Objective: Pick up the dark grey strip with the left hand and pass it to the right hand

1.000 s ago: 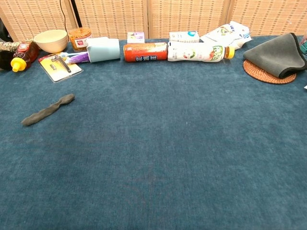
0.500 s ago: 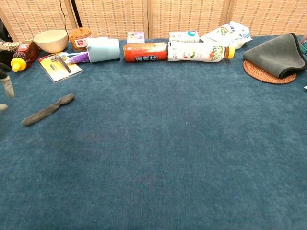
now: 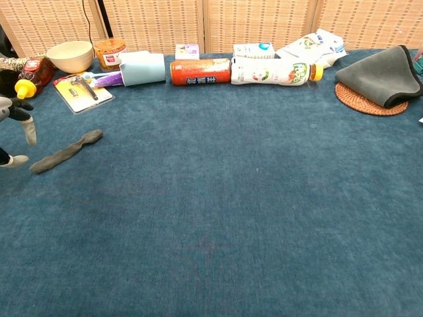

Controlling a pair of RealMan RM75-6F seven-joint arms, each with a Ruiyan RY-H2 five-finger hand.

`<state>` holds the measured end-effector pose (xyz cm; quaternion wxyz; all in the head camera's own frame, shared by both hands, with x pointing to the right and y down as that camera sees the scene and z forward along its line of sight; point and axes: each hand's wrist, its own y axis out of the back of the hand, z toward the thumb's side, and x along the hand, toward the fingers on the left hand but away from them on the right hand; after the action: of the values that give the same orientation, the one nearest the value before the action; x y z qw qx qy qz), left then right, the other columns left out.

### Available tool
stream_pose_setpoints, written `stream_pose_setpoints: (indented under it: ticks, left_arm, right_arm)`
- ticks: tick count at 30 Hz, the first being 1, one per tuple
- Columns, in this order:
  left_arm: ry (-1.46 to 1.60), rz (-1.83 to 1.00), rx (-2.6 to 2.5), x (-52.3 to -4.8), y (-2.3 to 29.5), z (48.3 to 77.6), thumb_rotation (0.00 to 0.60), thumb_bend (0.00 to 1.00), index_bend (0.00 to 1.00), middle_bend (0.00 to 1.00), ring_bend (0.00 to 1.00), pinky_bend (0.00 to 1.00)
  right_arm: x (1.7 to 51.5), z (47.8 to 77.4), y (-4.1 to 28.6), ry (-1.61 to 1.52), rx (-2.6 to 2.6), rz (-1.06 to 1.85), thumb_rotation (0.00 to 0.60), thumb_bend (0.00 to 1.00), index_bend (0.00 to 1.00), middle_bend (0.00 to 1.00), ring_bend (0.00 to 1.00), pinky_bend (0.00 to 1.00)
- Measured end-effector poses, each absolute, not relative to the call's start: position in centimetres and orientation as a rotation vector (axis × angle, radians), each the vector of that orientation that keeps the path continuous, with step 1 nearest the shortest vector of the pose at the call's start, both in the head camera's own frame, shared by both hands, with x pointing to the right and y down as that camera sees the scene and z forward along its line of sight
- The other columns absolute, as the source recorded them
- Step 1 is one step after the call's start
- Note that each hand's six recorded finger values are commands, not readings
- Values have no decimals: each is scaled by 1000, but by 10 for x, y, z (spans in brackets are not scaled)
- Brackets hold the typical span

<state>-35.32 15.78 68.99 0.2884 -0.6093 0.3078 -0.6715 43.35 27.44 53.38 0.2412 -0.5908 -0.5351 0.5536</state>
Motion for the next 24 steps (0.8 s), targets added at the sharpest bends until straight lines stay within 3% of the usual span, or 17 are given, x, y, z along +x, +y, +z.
stream_pose_setpoints:
  ticks: [24]
  left_arm:
    - [847, -1852, -1602, -335, 165, 709, 600, 282, 441, 95, 91, 48]
  right_arm:
    - [446, 531, 283, -1491, -1603, 1536, 600, 307, 199, 79, 0, 0]
